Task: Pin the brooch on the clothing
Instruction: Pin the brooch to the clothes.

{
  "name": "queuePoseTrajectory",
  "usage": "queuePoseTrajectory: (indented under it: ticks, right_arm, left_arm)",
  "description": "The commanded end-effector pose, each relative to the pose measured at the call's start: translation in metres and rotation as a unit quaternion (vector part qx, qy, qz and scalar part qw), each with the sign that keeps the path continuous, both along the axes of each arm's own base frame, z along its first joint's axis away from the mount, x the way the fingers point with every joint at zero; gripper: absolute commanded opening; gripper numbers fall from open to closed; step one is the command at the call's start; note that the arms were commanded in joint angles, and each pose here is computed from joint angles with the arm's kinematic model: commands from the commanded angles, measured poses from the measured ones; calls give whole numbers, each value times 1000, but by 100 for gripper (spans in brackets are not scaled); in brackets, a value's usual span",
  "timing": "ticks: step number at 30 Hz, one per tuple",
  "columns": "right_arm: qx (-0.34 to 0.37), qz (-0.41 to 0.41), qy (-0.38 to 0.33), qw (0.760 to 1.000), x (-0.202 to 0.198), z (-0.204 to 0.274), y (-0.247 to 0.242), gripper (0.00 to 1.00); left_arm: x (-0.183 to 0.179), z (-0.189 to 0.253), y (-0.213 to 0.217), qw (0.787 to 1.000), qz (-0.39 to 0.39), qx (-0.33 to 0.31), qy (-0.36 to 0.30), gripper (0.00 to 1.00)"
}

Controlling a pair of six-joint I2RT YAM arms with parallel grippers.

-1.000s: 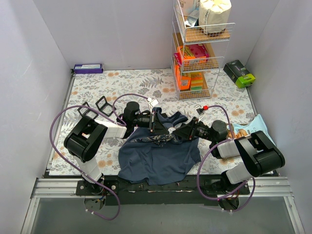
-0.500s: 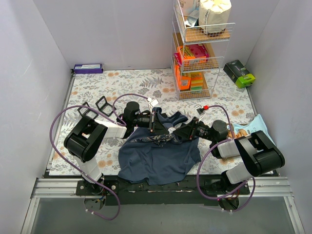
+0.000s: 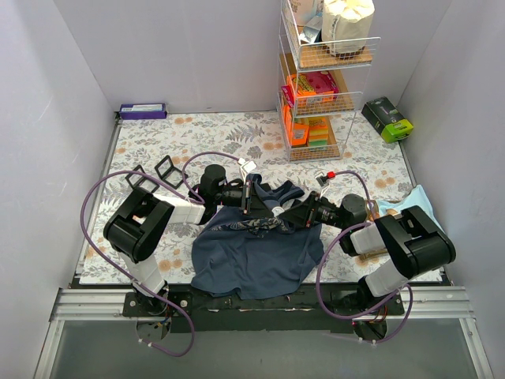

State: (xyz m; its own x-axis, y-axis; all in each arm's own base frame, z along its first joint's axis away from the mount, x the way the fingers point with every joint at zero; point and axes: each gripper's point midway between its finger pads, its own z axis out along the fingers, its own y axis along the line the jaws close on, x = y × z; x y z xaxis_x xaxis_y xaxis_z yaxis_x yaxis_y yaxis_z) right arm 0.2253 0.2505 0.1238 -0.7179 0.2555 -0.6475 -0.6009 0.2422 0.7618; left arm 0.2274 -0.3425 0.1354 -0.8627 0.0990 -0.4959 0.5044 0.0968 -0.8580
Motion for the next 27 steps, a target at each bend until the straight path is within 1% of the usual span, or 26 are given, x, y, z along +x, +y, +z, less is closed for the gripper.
queuePoseTrajectory:
  ticks: [1,11,16,23,27]
  right_arm:
    - [50,10,-133,990,6,47,4,31]
    - [51,28,-132,990,4,45,10,20]
    - [46,40,-133,989,2,44,14,17]
    - [28,54,-137,989,1,40,22,15]
    - [2,56,-137,989,3,31,26,15]
  left_arm:
    - [-8,25,-2,999,-18,-27,-35,0]
    - [-8,22,-3,999,-22,-24,-31,0]
    - [-8,21,-4,999,-22,-20,-30,0]
    - [-3,15,-5,1000,-17,-2,-24,0]
    - [-3,15,-5,1000,-17,1,-26,0]
